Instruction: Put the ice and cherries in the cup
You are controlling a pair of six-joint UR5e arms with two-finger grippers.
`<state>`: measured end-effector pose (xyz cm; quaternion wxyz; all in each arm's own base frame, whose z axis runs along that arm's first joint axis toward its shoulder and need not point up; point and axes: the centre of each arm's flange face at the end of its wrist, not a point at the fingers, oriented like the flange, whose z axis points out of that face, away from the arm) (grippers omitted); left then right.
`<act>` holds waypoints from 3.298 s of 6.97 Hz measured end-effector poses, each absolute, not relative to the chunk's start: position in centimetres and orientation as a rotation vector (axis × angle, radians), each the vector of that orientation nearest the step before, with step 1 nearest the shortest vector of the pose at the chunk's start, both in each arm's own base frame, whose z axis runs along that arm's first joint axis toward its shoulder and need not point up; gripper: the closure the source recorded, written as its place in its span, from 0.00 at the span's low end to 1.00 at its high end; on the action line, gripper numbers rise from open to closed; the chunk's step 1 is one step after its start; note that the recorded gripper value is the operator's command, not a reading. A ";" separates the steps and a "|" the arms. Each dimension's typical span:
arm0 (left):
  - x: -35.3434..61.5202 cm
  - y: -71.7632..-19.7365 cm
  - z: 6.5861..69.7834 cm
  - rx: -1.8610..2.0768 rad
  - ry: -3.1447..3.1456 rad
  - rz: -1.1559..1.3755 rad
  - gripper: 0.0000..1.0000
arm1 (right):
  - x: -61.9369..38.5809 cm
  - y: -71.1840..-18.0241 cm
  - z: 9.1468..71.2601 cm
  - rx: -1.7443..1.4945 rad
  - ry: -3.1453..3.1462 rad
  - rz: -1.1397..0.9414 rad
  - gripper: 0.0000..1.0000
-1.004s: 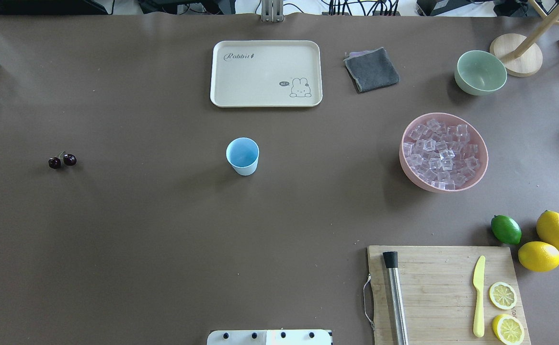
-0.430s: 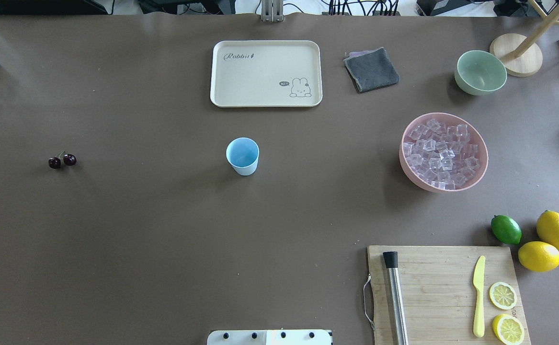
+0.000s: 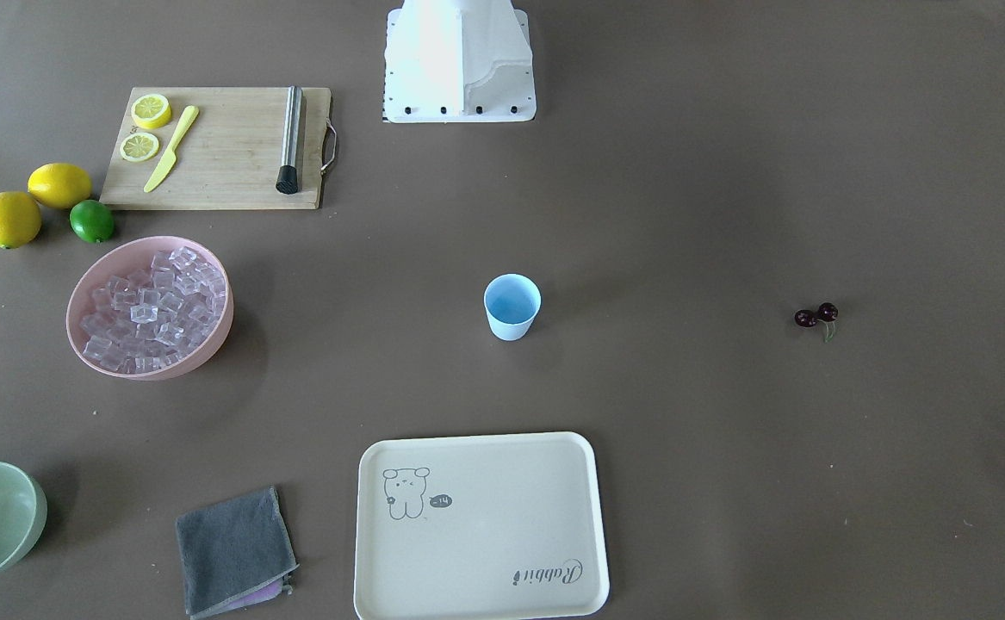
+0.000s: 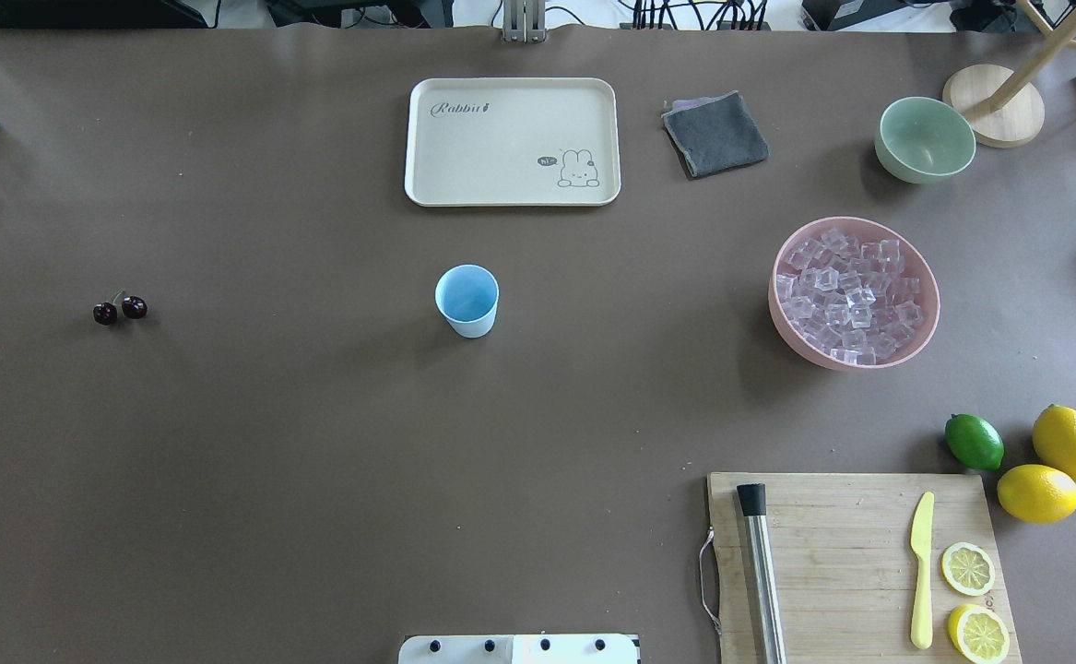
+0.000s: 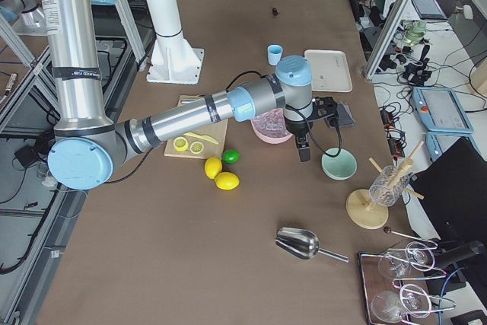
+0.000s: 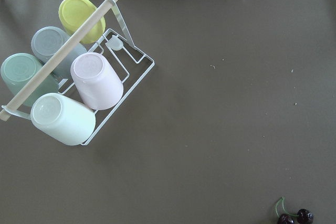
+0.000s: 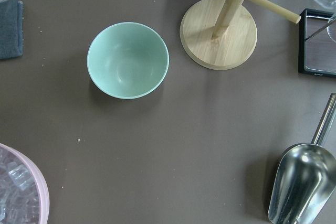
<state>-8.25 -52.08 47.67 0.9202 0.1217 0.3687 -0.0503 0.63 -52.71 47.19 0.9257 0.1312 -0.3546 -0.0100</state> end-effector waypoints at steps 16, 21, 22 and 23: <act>-8.5 -51.1 47.7 0.256 0.758 -0.114 0.02 | -27.9 -50.7 36.9 0.126 -0.824 -0.178 0.00; -8.5 -51.5 49.2 0.274 0.759 -0.106 0.02 | -32.3 -49.9 40.0 0.142 -0.700 -0.210 0.00; -8.6 -51.8 49.9 0.279 0.760 -0.104 0.02 | -32.4 -49.8 40.8 0.153 -0.691 -0.212 0.00; -8.6 -51.9 50.3 0.284 0.760 -0.103 0.02 | -32.4 -49.8 42.0 0.163 -0.690 -0.214 0.00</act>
